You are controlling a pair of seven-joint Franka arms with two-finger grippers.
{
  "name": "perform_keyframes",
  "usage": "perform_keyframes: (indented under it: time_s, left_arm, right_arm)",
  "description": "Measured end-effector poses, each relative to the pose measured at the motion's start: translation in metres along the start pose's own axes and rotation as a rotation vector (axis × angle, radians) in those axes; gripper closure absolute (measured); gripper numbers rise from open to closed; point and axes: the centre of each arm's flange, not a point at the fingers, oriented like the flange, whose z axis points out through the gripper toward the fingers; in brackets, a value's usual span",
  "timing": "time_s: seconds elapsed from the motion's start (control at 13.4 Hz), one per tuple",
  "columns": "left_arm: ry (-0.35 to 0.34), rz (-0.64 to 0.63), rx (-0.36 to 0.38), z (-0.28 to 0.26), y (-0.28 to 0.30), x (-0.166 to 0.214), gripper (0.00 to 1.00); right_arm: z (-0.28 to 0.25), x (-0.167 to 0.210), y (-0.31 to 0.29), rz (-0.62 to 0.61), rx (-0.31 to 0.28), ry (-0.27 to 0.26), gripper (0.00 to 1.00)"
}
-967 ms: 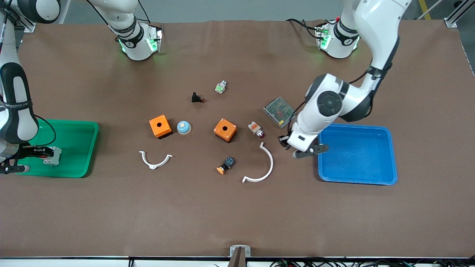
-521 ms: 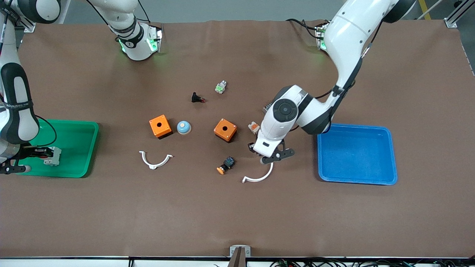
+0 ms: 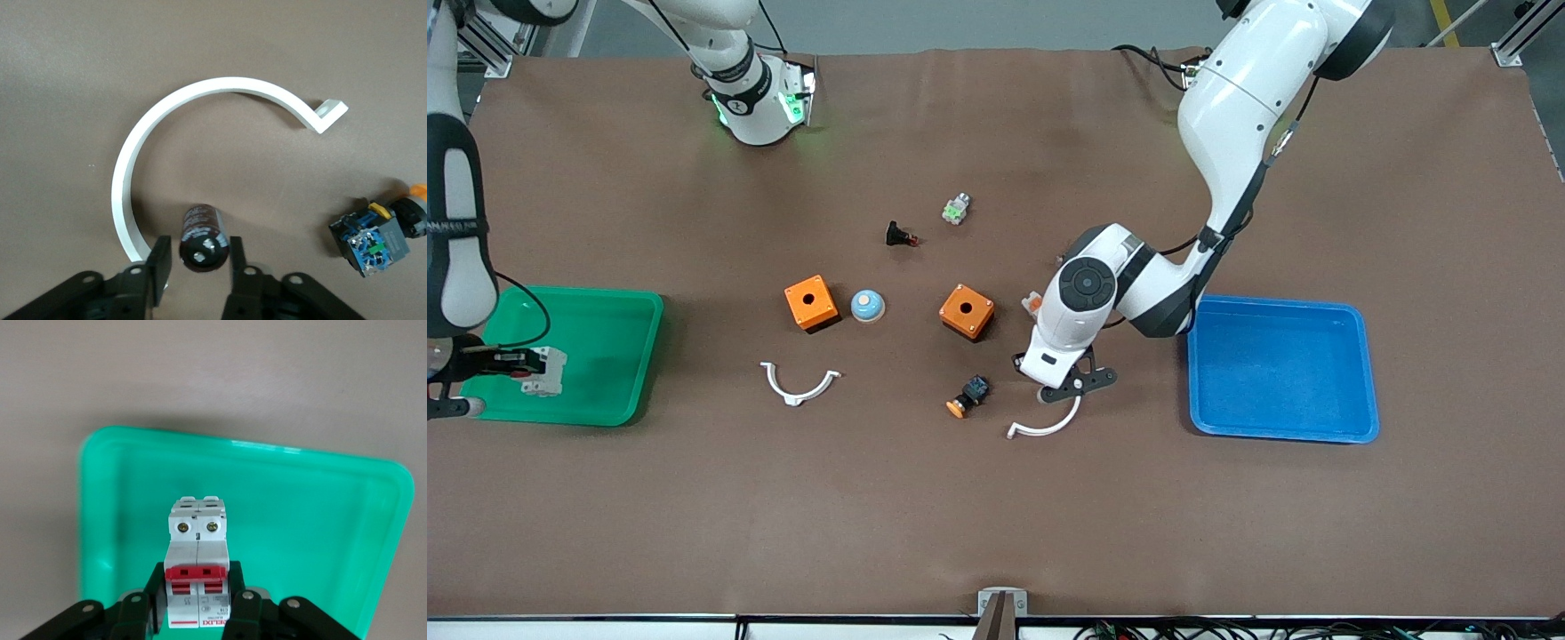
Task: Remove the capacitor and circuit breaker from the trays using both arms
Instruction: 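Lower the capacitor beside the white arc while the right gripper lifts the breaker, then release the capacitor and withdraw the left gripper while the right gripper carries the breaker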
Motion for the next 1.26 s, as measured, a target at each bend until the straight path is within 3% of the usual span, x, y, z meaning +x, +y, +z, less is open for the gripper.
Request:
perform_keyframes:
  time_s: [0.22,0.37,0.45,0.67,0.97,1.26]
  left_arm:
    - [0.033,-0.018,-0.008,-0.013,-0.004,0.018,0.24]
    - [0.077,-0.028,-0.015,-0.04,-0.01,0.04,0.04]
    - [0.103,-0.024,-0.011,-0.059,-0.016,0.053,0.0]
    - [0.178,0.037,0.028,-0.133,-0.059,0.104,0.0]
    - [0.182,0.084,0.093,-0.233,-0.145,0.156,0.0]
    - [0.178,0.158,0.138,-0.325,-0.206,0.162,0.0]
  right_arm:
    - [-0.072,-0.016,-0.09,0.077,0.013,-0.089,0.6]
    - [-0.099,-0.021,-0.183,0.155,-0.017,-0.135,0.6]
    - [-0.104,-0.023,-0.235,0.185,-0.041,-0.144,0.6]
    - [-0.096,-0.034,-0.381,0.215,-0.106,-0.13,0.6]
    - [-0.077,-0.046,-0.48,0.159,-0.031,-0.089,0.6]
    - [-0.001,-0.033,-0.525,0.128,0.036,-0.002,0.6]
